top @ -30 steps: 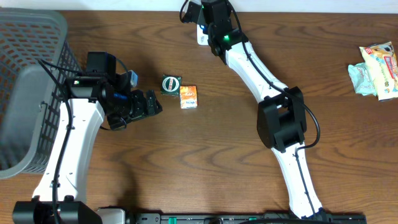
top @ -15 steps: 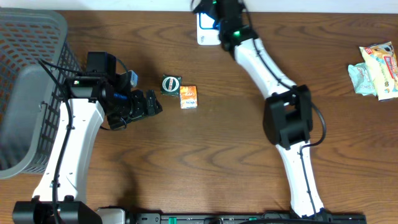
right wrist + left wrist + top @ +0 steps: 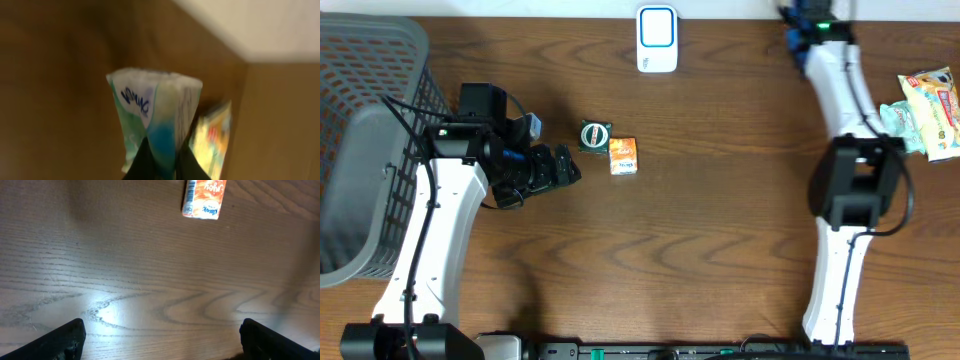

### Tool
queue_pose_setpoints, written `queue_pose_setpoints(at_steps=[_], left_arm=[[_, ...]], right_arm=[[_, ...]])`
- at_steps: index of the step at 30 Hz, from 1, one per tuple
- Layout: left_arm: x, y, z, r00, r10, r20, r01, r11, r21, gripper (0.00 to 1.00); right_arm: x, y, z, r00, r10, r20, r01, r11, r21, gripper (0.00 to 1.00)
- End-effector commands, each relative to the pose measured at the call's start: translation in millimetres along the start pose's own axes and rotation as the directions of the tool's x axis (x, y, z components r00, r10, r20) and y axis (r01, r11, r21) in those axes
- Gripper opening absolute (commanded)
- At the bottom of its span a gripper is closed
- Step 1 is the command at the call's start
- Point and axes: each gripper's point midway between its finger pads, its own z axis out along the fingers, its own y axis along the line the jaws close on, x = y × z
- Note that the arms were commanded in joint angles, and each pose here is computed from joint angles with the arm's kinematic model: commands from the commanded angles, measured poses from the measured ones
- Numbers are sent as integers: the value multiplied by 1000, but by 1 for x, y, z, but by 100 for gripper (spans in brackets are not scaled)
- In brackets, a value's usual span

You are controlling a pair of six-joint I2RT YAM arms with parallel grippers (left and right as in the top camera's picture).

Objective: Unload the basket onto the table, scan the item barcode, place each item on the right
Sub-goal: 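Carry the Kleenex pack to the right table edge and release it, then reach the right gripper to the orange tissue pack and grasp it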

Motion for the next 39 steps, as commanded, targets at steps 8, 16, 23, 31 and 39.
queue_pose_setpoints(at_steps=[8,16,23,31,39], left_arm=[[1,0,2,1000,11,-12,-11,1000,3,98],[1,0,2,1000,11,-12,-11,1000,3,98],[1,0,2,1000,11,-12,-11,1000,3,98],[1,0,2,1000,11,-12,-11,1000,3,98],[1,0,2,1000,11,-12,-11,1000,3,98]], right_arm=[[89,-77,34,904,391,-170,-389,920,51,48],[70,-38,35,900,413,-137,-435,864,-254,80],[7,35,-20,890,456,-28,-324,588,-741,88],[-24,104,-117,898,435,-69,-162,180,-970,99],[-30,180,-187,962,269,-54,-79,86,-993,99]])
